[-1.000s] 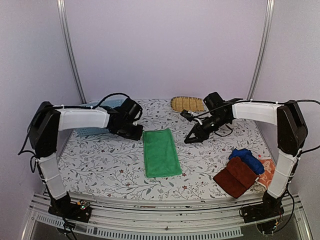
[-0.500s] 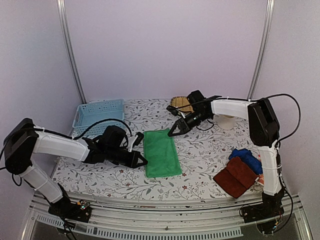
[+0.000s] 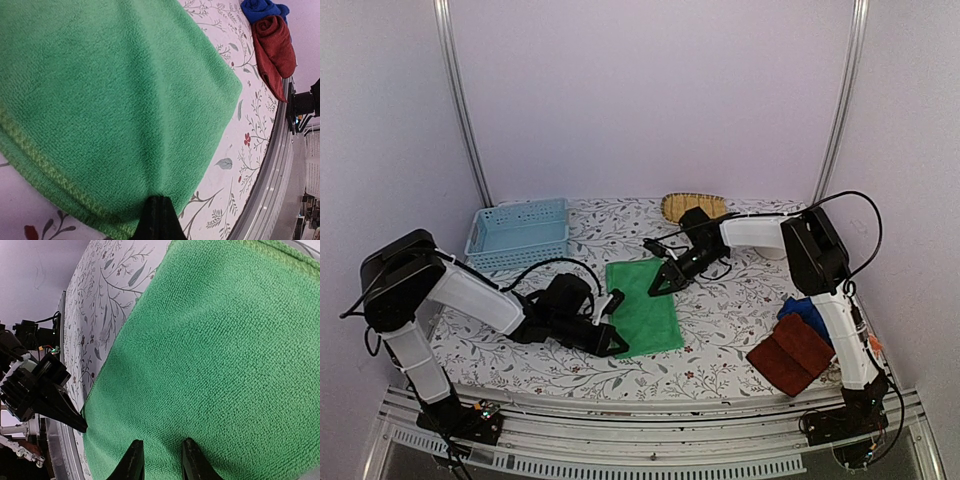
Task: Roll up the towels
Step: Smooth out the towel at the center of the board.
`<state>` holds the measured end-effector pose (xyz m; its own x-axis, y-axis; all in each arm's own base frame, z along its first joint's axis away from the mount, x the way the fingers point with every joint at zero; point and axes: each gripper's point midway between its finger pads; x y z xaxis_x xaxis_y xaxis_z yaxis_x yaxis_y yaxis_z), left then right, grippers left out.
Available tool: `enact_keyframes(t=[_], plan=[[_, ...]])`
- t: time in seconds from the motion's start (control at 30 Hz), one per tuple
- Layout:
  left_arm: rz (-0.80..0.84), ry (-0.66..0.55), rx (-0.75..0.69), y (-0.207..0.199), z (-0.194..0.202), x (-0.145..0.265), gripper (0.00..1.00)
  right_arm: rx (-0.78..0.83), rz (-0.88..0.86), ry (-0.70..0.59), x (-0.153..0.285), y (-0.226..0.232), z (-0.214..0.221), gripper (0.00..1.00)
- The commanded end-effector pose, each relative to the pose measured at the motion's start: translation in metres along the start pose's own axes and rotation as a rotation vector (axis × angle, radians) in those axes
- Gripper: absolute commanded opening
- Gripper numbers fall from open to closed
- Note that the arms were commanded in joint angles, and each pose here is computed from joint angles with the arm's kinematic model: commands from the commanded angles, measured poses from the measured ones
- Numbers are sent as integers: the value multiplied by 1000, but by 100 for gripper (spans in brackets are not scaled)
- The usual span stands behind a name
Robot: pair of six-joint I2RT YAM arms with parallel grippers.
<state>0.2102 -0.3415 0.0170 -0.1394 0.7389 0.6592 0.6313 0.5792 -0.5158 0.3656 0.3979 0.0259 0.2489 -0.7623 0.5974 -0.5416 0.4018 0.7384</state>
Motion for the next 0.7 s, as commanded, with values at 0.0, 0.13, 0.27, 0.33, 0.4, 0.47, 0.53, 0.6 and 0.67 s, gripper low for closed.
enact_keyframes(t=[0.0, 0.13, 0.27, 0.33, 0.4, 0.47, 0.53, 0.6, 0.67], plan=[[-25, 45, -1, 2, 13, -7, 0, -41, 47, 30, -4, -19, 12, 29], [-55, 33, -80, -12, -3, 4, 0, 64, -40, -36, 32, 40, -5, 31], [-35, -4, -190, -37, -20, 25, 3, 225, 0, -129, 80, 92, -19, 37], [-40, -23, -236, -45, -26, 36, 11, 311, 20, -176, 104, 117, -22, 41], [-88, -56, -292, -47, -36, 48, 15, 402, 49, -225, 128, 143, -21, 44], [-122, -88, -346, -50, -45, 61, 16, 474, 101, -263, 146, 156, -17, 47], [-190, -131, -388, -49, -60, 76, 18, 550, 193, -314, 165, 164, -16, 51], [-283, -179, -418, -43, -76, 92, 24, 621, 312, -389, 187, 167, -21, 57], [-397, -245, -439, -32, -93, 110, 48, 675, 407, -428, 202, 164, -24, 77]])
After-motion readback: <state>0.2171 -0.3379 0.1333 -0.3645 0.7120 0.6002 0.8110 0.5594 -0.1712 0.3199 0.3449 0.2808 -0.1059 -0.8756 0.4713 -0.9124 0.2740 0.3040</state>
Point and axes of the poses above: each gripper's point midway between its finger pads, its own x axis back along the fingers, its own y axis along the line the jaws close on, z = x × y, and after that the axes turned 7 degrees about -x, right-handed
